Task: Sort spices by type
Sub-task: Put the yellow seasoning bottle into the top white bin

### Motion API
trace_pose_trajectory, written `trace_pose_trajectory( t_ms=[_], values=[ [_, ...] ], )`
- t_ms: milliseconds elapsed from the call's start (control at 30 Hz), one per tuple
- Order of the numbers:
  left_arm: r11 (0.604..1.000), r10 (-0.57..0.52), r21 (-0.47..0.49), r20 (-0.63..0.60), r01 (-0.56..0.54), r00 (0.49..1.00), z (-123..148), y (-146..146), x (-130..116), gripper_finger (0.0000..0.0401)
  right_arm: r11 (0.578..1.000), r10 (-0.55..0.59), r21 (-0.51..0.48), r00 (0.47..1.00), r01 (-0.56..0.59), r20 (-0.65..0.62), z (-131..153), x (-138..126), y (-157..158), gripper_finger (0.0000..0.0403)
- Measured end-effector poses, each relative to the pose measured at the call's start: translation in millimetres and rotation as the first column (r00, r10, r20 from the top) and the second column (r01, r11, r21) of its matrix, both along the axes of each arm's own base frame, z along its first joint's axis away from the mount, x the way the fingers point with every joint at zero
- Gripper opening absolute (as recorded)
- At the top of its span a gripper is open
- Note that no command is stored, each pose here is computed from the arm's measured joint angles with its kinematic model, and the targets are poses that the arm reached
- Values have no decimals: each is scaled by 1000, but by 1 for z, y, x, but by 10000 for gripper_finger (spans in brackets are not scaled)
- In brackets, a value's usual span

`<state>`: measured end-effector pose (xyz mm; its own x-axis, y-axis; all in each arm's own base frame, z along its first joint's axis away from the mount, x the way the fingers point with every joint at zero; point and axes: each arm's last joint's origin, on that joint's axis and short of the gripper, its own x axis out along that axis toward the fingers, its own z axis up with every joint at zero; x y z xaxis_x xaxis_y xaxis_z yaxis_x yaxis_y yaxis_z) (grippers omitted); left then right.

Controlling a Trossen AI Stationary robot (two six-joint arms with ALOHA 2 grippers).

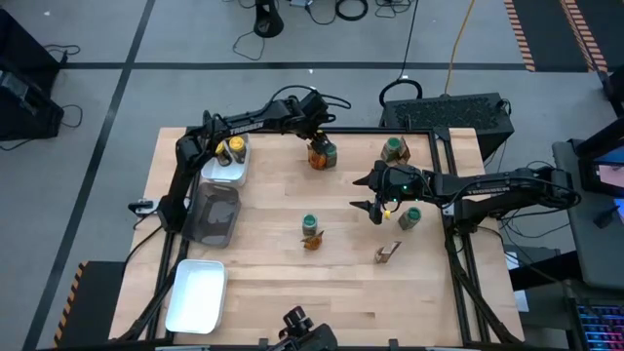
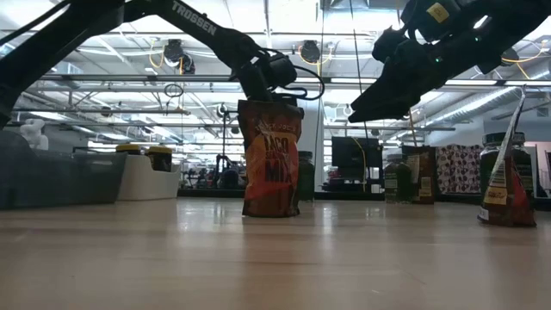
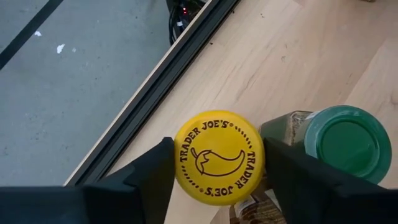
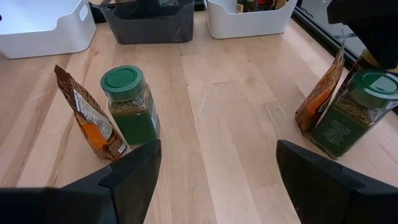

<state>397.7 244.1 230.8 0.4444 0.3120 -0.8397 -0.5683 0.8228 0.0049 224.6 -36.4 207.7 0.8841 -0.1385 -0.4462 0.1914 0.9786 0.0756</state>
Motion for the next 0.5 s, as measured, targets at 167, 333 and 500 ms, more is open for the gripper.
trace_pose_trajectory(
  t_ms=[167,333,500],
  values=[
    [1000,-5,-6,-4,4,1000,0,-1,0,215,1000,0,0,1000,0,0,0,0,0,299],
    [1000,-8,-7,-8,8,1000,0,-1,-1,223,1000,0,0,1000,0,0,0,0,0,299],
    [1000,-10,-7,-9,9,1000,0,-1,-1,226,1000,0,0,1000,0,0,0,0,0,299]
  ],
)
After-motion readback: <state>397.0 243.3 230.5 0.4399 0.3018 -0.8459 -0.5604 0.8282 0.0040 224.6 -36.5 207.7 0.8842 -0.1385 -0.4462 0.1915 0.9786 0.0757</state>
